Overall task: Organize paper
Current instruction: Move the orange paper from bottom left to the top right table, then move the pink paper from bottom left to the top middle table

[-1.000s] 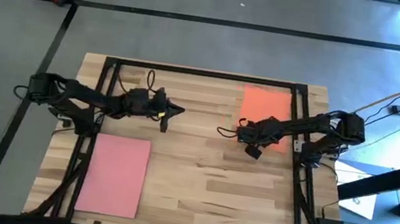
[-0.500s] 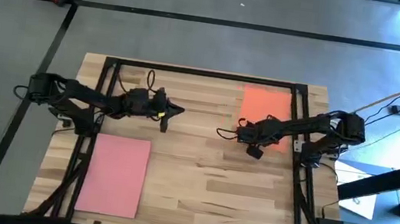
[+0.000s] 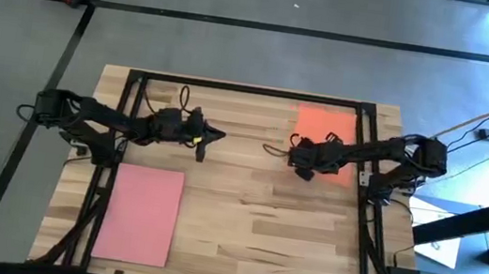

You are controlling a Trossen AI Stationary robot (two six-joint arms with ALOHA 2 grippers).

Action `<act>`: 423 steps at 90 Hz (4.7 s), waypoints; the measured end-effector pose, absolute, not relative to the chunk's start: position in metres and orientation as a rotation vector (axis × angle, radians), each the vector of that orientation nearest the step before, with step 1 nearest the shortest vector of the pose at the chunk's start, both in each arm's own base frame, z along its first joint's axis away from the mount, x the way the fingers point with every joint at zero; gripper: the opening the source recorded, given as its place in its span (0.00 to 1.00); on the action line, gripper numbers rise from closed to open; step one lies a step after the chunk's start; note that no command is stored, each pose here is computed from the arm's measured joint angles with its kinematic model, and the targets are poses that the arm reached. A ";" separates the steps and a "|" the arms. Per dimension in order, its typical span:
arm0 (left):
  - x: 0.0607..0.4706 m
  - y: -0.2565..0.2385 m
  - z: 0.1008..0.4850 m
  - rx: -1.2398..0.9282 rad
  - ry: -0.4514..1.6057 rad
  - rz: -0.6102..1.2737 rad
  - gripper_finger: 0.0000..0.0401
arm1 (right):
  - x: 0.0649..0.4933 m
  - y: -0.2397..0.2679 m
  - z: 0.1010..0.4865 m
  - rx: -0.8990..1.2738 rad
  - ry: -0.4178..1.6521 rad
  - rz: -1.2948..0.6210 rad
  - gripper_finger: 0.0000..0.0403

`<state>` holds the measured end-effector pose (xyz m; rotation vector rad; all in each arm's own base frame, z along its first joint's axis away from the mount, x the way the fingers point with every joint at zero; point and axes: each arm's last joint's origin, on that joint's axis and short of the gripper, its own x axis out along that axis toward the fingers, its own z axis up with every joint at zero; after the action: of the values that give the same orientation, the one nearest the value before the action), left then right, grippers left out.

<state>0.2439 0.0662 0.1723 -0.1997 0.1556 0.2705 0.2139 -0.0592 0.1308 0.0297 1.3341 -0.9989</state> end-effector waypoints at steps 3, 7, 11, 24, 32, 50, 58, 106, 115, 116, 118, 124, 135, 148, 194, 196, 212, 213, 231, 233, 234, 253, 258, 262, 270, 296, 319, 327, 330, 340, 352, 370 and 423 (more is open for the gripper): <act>0.244 0.066 0.172 -0.201 0.155 0.271 0.00 | 0.215 -0.064 0.131 0.045 1.303 -1.027 0.00; 0.244 0.066 0.172 -0.203 0.155 0.271 0.00 | 0.216 -0.072 0.131 0.073 1.269 -1.057 0.00; 0.244 0.066 0.172 -0.204 0.155 0.271 0.00 | 0.216 -0.080 0.132 0.101 1.238 -1.086 0.00; 0.244 0.066 0.172 -0.206 0.155 0.271 0.00 | 0.213 -0.108 0.133 0.165 1.176 -1.153 0.00; 0.244 0.066 0.172 -0.207 0.157 0.271 0.00 | 0.210 -0.122 0.133 0.199 1.167 -1.159 0.00; 0.244 0.066 0.172 -0.208 0.159 0.271 0.00 | 0.202 -0.142 0.129 0.309 1.181 -1.122 0.00; 0.244 0.066 0.172 -0.208 0.159 0.272 0.00 | 0.202 -0.146 0.124 0.324 1.190 -1.104 0.00; 0.244 0.066 0.172 -0.201 0.160 0.271 0.00 | 0.207 -0.149 0.116 0.287 1.230 -0.994 0.00; 0.244 0.066 0.172 -0.201 0.160 0.271 0.00 | 0.207 -0.149 0.116 0.288 1.231 -0.993 0.00; 0.244 0.066 0.172 -0.200 0.160 0.271 0.00 | 0.207 -0.149 0.116 0.287 1.231 -0.994 0.00; 0.244 0.066 0.172 -0.200 0.160 0.271 0.00 | 0.207 -0.149 0.116 0.285 1.232 -0.996 0.00; 0.244 0.066 0.171 -0.201 0.164 0.271 0.00 | 0.207 -0.149 0.116 0.282 1.236 -1.002 0.00; 0.243 0.066 0.170 -0.204 0.183 0.273 0.00 | 0.206 -0.149 0.115 0.283 1.237 -1.013 0.00; 0.243 0.066 0.169 -0.208 0.184 0.273 0.00 | 0.206 -0.149 0.115 0.294 1.232 -1.024 0.00; 0.243 0.066 0.169 -0.211 0.184 0.274 0.00 | 0.204 -0.147 0.118 0.291 1.225 -1.037 0.00; 0.243 0.066 0.169 -0.211 0.184 0.274 0.00 | 0.203 -0.147 0.119 0.290 1.224 -1.038 0.00; 0.243 0.066 0.169 -0.211 0.184 0.273 0.00 | 0.201 -0.146 0.135 0.286 1.166 -1.039 0.00; 0.243 0.066 0.169 -0.210 0.184 0.274 0.00 | 0.201 -0.145 0.136 0.284 1.162 -1.039 0.00; 0.243 0.066 0.166 -0.206 0.220 0.275 0.00 | 0.201 -0.140 0.159 0.369 1.051 -0.884 0.00; 0.242 0.066 0.166 -0.204 0.227 0.275 0.00 | 0.201 -0.139 0.161 0.392 1.036 -0.847 0.00; 0.242 0.066 0.165 -0.203 0.230 0.276 0.00 | 0.202 -0.138 0.161 0.405 1.029 -0.825 0.00; 0.241 0.071 0.165 -0.193 0.239 0.305 0.00 | 0.229 -0.116 0.171 0.494 0.867 -0.437 0.00; 0.240 0.074 0.164 -0.194 0.244 0.327 0.00 | 0.238 -0.108 0.173 0.464 0.832 -0.386 0.01; 0.238 0.077 0.163 -0.196 0.256 0.342 0.00 | 0.243 -0.100 0.173 0.436 0.819 -0.348 0.01; 0.234 0.084 0.158 -0.190 0.305 0.377 0.00 | 0.255 -0.087 0.175 0.373 0.772 -0.273 0.03; 0.218 0.108 0.146 -0.187 0.435 0.558 0.00 | 0.291 -0.042 0.174 0.269 0.601 -0.082 0.12; 0.210 0.119 0.142 -0.199 0.488 0.615 0.00 | 0.341 -0.026 0.187 0.365 0.523 -0.047 0.26; 0.208 0.120 0.140 -0.186 0.512 0.639 0.00 | 0.362 -0.021 0.188 0.399 0.518 -0.039 0.30; 0.208 0.120 0.139 -0.177 0.526 0.651 0.00 | 0.370 -0.020 0.189 0.405 0.510 -0.033 0.31; 0.205 0.121 0.137 -0.163 0.563 0.703 0.00 | 0.394 -0.013 0.184 0.407 0.516 -0.017 0.32; 0.201 0.121 0.133 -0.153 0.590 0.740 0.00 | 0.416 -0.009 0.170 0.426 0.558 -0.016 0.32; 0.187 0.122 0.121 -0.160 0.644 0.797 0.00 | 0.441 -0.001 0.153 0.451 0.583 0.013 0.32; 0.179 0.124 0.116 -0.179 0.656 0.824 0.00 | 0.494 0.003 0.134 0.481 0.561 0.048 0.32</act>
<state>0.1791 0.1237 0.1156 -0.1788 0.6560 0.8242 0.4936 0.0031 0.1340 0.4807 0.5613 0.0475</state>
